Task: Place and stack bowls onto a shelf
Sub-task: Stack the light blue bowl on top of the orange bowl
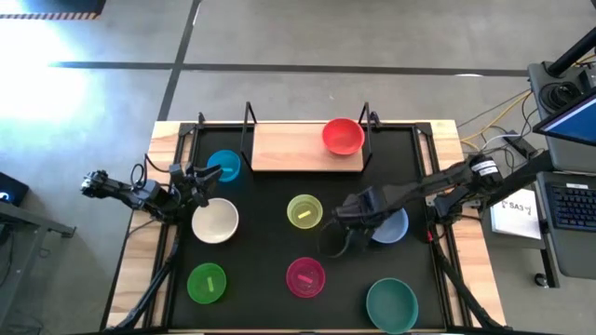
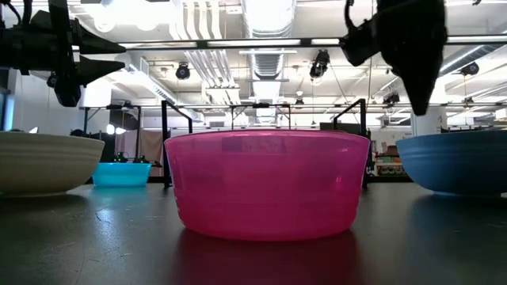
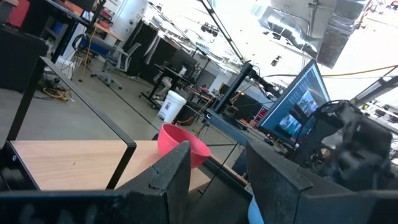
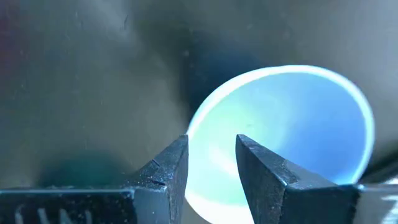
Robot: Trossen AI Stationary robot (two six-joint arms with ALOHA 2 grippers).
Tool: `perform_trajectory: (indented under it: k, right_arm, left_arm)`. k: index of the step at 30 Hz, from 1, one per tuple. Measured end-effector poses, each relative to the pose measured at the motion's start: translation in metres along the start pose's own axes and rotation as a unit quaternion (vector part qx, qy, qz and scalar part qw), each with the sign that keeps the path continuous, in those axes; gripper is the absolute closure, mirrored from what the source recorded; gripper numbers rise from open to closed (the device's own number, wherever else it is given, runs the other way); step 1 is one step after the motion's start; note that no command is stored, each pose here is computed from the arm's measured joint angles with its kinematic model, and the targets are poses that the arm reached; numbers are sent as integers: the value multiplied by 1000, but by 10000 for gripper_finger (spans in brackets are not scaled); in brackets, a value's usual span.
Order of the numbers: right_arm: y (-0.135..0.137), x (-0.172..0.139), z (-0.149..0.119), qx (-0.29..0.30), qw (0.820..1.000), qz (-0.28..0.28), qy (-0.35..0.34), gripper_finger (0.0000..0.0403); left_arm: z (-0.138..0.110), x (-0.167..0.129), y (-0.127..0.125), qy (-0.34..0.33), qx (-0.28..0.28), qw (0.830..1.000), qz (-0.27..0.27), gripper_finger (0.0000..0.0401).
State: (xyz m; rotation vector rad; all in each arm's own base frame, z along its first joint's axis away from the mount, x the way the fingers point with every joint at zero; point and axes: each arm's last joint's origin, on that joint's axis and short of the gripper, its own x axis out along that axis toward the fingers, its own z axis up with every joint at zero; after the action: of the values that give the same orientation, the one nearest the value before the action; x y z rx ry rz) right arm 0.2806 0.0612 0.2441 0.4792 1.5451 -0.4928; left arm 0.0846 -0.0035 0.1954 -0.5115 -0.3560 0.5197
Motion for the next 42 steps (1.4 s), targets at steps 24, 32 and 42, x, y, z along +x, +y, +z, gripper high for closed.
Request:
perform_trajectory:
  k: [24,32,42]
  right_arm:
    - [-11,68,-13,-29,1000,-9,8,320]
    - [1,47,-5,-95,995,41,-1,393]
    - [25,-24,19,-248,955,53,-156,395]
  left_arm:
    - [0,0,0,0,0,1000,0,265]
    - [0,0,0,0,0,1000,0,265]
    - [0,0,0,0,0,1000,0,265]
